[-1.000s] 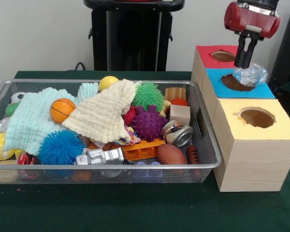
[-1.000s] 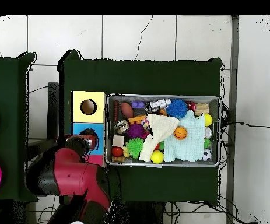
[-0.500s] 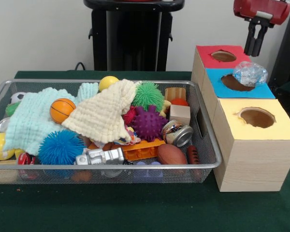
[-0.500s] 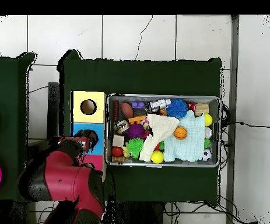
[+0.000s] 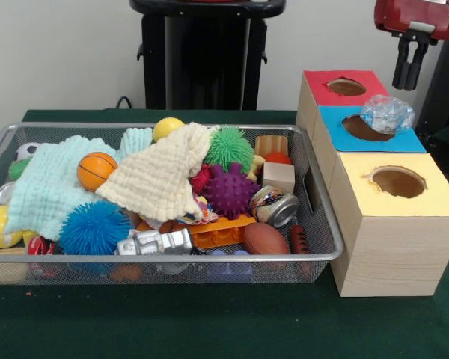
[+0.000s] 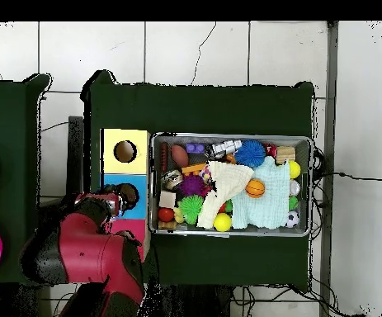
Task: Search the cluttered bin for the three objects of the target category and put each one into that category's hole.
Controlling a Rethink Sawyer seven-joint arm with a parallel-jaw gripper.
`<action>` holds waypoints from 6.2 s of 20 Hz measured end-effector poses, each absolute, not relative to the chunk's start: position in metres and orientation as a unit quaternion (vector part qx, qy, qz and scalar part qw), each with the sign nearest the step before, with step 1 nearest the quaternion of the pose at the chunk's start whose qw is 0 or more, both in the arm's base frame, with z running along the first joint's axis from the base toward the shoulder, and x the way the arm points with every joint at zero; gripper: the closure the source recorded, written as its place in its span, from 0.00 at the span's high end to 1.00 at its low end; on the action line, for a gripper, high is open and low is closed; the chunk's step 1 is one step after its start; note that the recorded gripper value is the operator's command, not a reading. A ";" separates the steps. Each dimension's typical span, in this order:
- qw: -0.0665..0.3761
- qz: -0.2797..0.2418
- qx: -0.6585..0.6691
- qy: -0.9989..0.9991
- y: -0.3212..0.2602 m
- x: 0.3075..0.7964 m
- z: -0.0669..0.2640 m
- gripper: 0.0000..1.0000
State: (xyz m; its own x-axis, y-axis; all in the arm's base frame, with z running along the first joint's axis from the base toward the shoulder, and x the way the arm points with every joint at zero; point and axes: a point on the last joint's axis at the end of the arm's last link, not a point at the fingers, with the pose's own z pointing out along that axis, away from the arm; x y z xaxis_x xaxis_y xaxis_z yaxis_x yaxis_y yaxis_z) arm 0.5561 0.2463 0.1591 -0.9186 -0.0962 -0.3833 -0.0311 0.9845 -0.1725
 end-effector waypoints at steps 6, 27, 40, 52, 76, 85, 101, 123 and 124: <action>0.174 -0.053 -0.015 0.983 0.259 0.544 0.145 0.00; 0.104 -0.010 0.004 0.995 0.295 0.501 0.101 0.00; 0.089 -0.024 -0.011 0.996 0.302 0.481 0.085 0.00; 0.088 -0.026 -0.011 0.996 0.301 0.480 0.084 0.00; 0.112 -0.052 0.007 0.992 0.273 0.518 0.113 0.00; 0.111 -0.057 0.022 0.992 0.255 0.526 0.106 0.00; 0.117 -0.065 0.022 0.991 0.249 0.530 0.104 0.00; 0.175 -0.111 0.020 0.978 0.143 0.597 0.188 0.00; 0.176 -0.114 0.023 0.978 0.136 0.599 0.189 0.00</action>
